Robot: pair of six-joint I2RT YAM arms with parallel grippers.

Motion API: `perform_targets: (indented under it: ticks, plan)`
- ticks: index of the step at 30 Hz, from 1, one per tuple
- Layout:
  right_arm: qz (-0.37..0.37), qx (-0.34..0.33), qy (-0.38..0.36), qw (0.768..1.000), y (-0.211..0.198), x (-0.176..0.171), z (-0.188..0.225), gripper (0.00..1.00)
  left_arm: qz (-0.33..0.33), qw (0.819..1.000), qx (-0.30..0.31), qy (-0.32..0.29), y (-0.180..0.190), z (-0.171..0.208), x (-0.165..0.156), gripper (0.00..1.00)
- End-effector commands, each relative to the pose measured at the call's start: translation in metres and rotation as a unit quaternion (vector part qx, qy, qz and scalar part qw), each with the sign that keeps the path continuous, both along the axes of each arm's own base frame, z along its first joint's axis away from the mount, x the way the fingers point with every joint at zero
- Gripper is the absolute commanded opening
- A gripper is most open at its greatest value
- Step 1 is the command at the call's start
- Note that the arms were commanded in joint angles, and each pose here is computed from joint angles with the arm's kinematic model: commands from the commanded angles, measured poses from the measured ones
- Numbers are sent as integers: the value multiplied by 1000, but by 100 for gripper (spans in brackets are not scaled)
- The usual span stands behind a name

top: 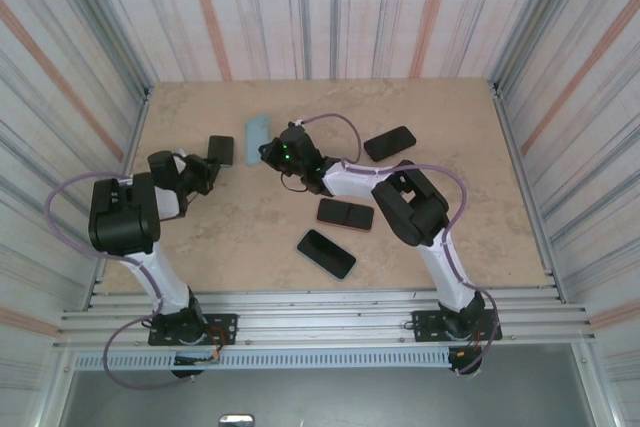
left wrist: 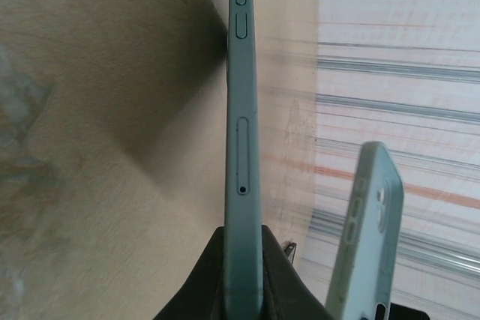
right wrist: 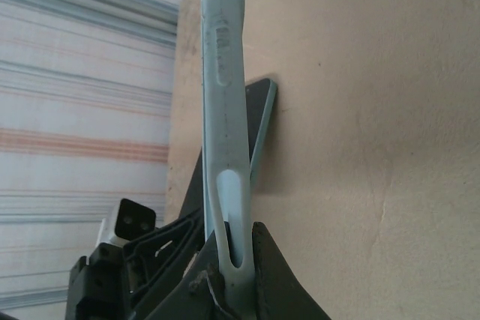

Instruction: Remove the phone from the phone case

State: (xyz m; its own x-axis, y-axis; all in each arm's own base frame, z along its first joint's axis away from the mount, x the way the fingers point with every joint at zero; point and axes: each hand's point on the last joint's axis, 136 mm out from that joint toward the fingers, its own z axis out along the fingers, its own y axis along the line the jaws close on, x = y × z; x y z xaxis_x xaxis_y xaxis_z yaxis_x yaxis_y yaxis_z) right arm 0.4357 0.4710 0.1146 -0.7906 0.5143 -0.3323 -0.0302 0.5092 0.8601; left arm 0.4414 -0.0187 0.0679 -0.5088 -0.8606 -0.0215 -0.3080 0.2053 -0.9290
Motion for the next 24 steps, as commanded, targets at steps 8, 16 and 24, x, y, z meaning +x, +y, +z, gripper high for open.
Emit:
perform_targets:
  ticks: [8, 16, 24]
  plan:
    - [-12, -9, 51, 999, 20, 1, -37, 0, -8, 999, 10, -41, 13, 0, 22, 4]
    - [-12, -11, 61, 998, 32, 12, -57, 0, -21, 1000, 15, -5, 14, -17, 16, 28]
    - [-9, -34, 42, 999, 41, 20, -57, 1, -42, 995, 86, 34, 19, -18, 3, 48]
